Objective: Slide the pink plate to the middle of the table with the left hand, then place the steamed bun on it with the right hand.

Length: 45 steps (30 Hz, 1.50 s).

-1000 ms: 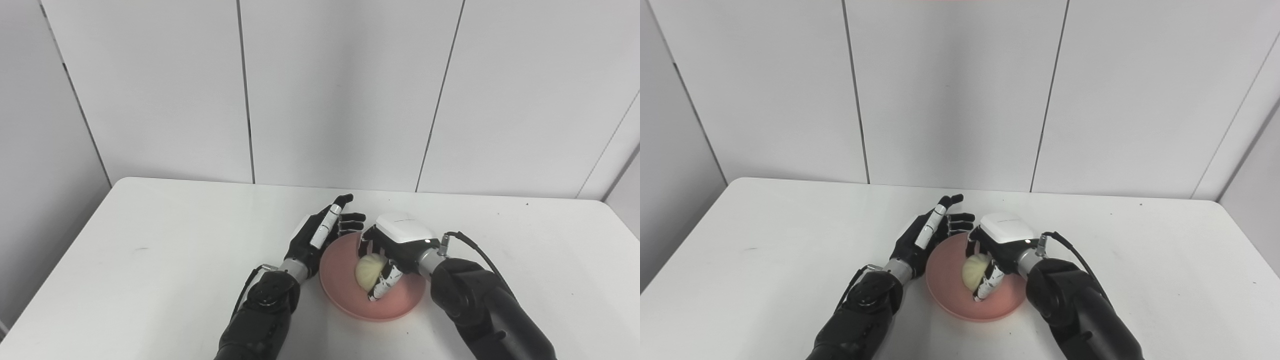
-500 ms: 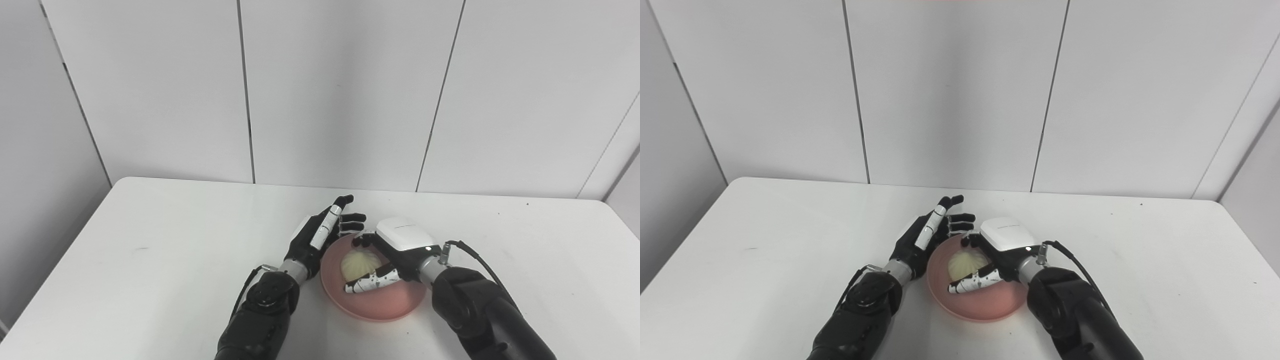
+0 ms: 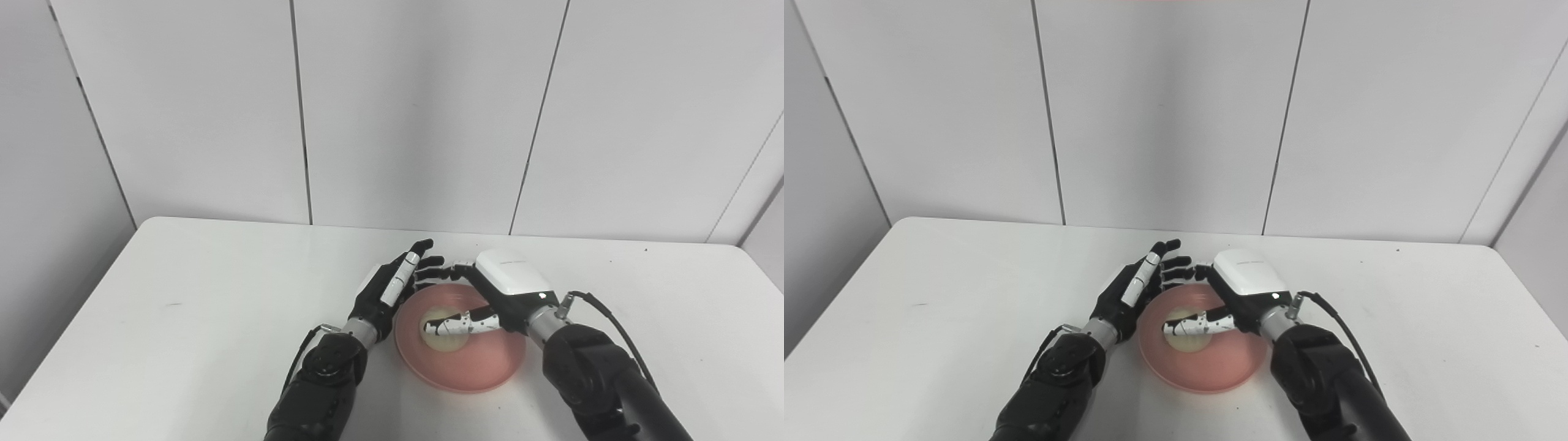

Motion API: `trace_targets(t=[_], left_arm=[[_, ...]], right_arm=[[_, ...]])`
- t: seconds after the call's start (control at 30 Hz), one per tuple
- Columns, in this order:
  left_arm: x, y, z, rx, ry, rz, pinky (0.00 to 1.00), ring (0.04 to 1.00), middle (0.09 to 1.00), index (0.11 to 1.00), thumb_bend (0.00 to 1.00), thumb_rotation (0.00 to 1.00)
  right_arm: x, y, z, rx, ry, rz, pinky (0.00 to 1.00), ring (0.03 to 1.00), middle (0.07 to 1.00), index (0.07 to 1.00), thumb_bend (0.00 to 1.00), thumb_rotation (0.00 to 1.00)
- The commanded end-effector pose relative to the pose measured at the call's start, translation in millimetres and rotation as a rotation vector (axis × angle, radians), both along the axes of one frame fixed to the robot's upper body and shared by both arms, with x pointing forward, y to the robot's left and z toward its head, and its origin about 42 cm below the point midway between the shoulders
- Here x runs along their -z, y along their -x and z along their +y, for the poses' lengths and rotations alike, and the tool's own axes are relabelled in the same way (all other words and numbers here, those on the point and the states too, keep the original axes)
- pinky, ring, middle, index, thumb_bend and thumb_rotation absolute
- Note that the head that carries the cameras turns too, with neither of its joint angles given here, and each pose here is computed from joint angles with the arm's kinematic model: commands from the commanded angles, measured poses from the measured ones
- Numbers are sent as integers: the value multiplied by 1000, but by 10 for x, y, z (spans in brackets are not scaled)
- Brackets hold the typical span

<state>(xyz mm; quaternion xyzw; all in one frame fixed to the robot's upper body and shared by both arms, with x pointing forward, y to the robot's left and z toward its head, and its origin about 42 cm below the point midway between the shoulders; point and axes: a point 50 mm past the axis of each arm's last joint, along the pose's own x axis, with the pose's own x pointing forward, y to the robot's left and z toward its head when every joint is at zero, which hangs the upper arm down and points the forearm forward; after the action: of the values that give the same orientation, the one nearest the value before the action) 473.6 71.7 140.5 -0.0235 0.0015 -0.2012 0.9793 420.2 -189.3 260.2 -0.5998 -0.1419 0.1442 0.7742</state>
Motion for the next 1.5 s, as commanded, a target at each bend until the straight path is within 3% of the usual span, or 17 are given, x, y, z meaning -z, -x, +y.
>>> trace_targets(t=[0.0, 0.07, 0.23, 0.37, 0.47, 0.67, 0.77, 1.03, 1.23, 1.47], left_arm=[[180, 85, 77, -59, -24, 43, 719, 796, 802, 871, 754, 883], [165, 99, 83, -89, -15, 21, 762, 817, 823, 888, 746, 902], [124, 128, 92, -196, 25, -41, 776, 808, 828, 876, 712, 856], [115, 158, 100, -294, 32, -93, 937, 881, 891, 911, 697, 861], [115, 177, 93, -345, -4, -118, 950, 891, 914, 902, 693, 922], [131, 193, 91, -350, -24, -125, 1000, 970, 970, 955, 637, 999], [126, 193, 97, -347, -2, -116, 1000, 994, 993, 988, 631, 1000], [112, 207, 101, -375, 17, -107, 1000, 1000, 1000, 1000, 612, 985], [115, 200, 126, -383, 38, -95, 1000, 1000, 1000, 1000, 631, 973], [110, 199, 134, -391, 94, -44, 1000, 1000, 1000, 1000, 628, 964]], right_arm=[[-263, -11, 12, -36, -75, -124, 611, 711, 744, 746, 850, 907], [-277, -28, -34, -34, -143, -143, 568, 679, 732, 753, 821, 967], [-267, -87, -188, -2, -359, -164, 514, 631, 706, 730, 807, 999], [-162, -170, -341, 57, -641, -124, 645, 733, 762, 754, 843, 1000], [-38, -226, -426, 69, -850, -77, 662, 740, 766, 771, 798, 1000], [247, -314, -504, 160, -1153, 30, 753, 798, 804, 806, 798, 1000], [360, -333, -521, 205, -1236, 57, 766, 825, 824, 831, 773, 1000], [603, -332, -557, 277, -1340, 123, 922, 900, 902, 907, 769, 1000], [729, -312, -550, 295, -1387, 181, 950, 923, 916, 933, 768, 1000], [824, -275, -524, 308, -1367, 190, 949, 924, 924, 945, 771, 1000]])
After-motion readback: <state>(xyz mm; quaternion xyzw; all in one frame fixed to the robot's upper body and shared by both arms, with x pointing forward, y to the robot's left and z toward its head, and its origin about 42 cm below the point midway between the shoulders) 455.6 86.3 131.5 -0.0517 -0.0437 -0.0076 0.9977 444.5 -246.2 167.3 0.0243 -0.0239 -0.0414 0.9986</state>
